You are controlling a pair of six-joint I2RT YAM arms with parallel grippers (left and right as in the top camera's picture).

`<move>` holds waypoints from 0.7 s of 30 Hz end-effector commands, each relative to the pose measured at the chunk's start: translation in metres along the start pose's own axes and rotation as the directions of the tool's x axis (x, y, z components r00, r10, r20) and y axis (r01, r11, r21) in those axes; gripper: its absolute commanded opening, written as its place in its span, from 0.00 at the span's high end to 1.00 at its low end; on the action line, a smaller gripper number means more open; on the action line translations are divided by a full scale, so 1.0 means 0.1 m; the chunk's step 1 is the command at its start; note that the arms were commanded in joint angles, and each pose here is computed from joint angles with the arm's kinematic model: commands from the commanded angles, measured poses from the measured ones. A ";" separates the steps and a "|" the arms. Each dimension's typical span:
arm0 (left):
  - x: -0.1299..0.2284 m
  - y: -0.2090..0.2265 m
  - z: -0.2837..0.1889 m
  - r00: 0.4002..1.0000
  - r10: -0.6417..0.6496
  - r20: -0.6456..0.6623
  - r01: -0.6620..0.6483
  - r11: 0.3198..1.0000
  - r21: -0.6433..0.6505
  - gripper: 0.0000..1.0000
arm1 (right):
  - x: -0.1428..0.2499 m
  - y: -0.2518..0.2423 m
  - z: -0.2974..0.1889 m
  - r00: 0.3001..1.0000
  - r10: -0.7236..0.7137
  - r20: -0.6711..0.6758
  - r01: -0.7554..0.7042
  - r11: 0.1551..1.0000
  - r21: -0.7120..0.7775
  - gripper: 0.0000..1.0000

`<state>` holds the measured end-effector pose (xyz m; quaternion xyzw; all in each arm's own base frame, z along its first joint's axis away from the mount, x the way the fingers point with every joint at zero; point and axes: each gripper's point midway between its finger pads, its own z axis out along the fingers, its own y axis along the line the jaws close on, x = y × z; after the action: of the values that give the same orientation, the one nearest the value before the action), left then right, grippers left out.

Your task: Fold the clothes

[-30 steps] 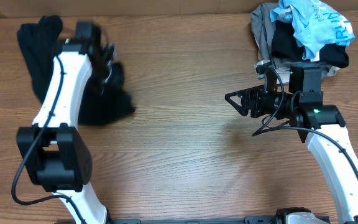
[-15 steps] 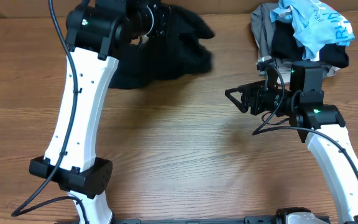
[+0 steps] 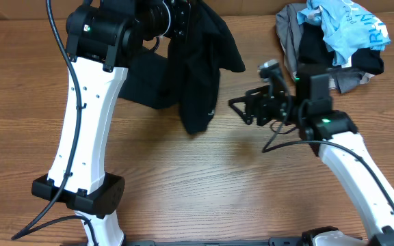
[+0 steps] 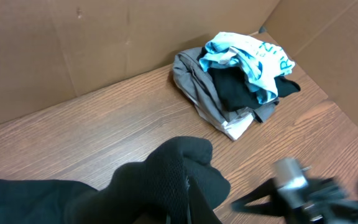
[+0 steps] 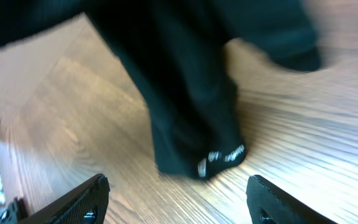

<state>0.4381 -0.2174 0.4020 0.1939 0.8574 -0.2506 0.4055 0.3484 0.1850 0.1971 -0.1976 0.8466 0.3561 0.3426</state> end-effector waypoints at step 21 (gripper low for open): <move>-0.22 -0.36 -0.23 0.997 -0.013 0.082 0.001 0.989 0.146 0.96 | -0.12 -0.15 0.78 0.998 -0.024 0.061 0.015 0.988 0.156 0.17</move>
<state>0.4325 -0.2297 0.4108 0.1945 0.8453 -0.2966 0.3996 0.3861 0.2369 0.1553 -0.1821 0.8577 0.3080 0.3692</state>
